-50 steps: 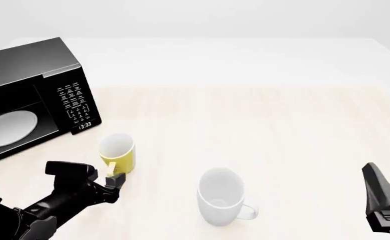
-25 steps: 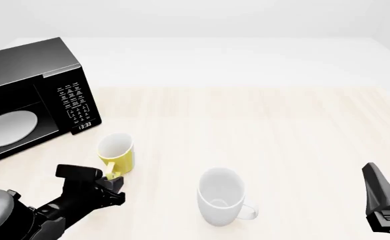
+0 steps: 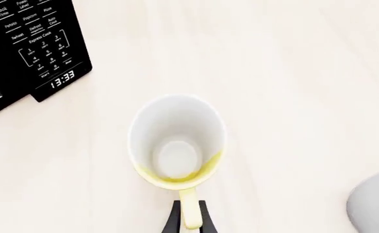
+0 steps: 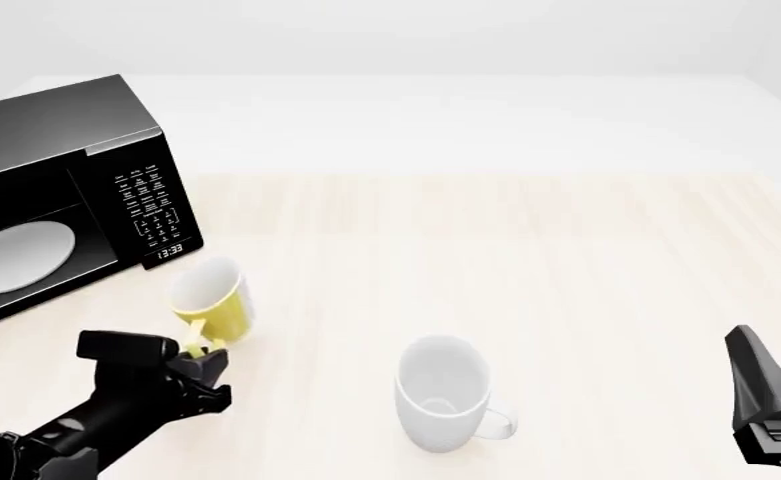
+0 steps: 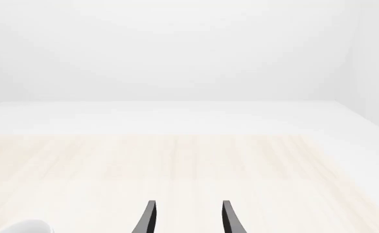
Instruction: Put the yellow and white mug in the microwave and close it.
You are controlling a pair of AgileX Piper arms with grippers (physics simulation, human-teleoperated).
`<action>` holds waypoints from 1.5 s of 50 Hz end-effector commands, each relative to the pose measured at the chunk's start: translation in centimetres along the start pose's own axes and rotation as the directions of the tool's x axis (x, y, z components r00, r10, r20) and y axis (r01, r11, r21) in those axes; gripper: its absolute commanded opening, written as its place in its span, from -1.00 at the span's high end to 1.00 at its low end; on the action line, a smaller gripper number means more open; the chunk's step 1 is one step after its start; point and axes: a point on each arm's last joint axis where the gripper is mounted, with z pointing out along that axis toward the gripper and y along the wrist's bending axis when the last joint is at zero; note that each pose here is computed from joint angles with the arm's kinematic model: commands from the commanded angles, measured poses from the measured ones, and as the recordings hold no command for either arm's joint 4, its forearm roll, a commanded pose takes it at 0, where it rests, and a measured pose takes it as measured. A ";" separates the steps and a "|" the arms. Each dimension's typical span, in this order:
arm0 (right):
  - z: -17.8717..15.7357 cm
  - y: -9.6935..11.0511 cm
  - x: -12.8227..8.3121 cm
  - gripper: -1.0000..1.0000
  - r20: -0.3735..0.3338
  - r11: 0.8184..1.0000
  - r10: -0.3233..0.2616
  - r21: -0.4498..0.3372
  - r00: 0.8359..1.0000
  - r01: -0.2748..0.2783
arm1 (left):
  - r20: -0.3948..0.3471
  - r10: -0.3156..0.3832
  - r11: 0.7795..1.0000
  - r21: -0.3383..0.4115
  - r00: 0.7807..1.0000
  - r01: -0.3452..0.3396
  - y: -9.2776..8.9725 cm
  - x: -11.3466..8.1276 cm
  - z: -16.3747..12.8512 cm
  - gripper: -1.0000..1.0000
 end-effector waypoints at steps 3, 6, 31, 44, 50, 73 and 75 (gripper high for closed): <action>0.0 0.0 0.0 -1.00 0.000 1.000 0.000 0.000 1.000 0.000 | 0.069 0.015 1.000 -0.006 0.997 -0.015 0.1 -1.0 -2.8 1.00; 0.0 0.0 0.0 -1.00 0.000 1.000 0.000 0.000 1.000 0.000 | 0.079 0.014 1.000 -0.009 0.997 -0.013 0.2 -1.0 -3.4 1.00; 0.0 0.0 0.0 -1.00 0.000 1.000 0.000 0.000 1.000 0.000 | 0.154 0.003 0.993 -0.118 0.988 0.015 1.7 -1.9 -7.7 1.00; 0.0 0.0 0.0 -1.00 0.000 1.000 0.000 0.000 1.000 0.000 | 0.170 -0.017 0.981 -0.189 0.985 0.049 2.5 -2.0 -8.7 1.00; 0.0 0.0 0.0 -1.00 0.000 1.000 0.000 0.000 1.000 0.000 | 0.176 -0.046 0.966 -0.241 0.983 0.089 3.2 -2.2 -9.2 1.00; 0.0 0.0 0.0 -1.00 0.000 1.000 0.000 0.000 1.000 0.000 | 0.211 -0.081 0.925 -0.347 0.974 0.152 4.8 -3.5 -9.5 1.00; 0.0 0.0 0.0 -1.00 0.000 1.000 0.000 0.000 1.000 0.000 | 0.211 -0.084 0.921 -0.357 0.974 0.157 5.1 -3.7 -9.4 1.00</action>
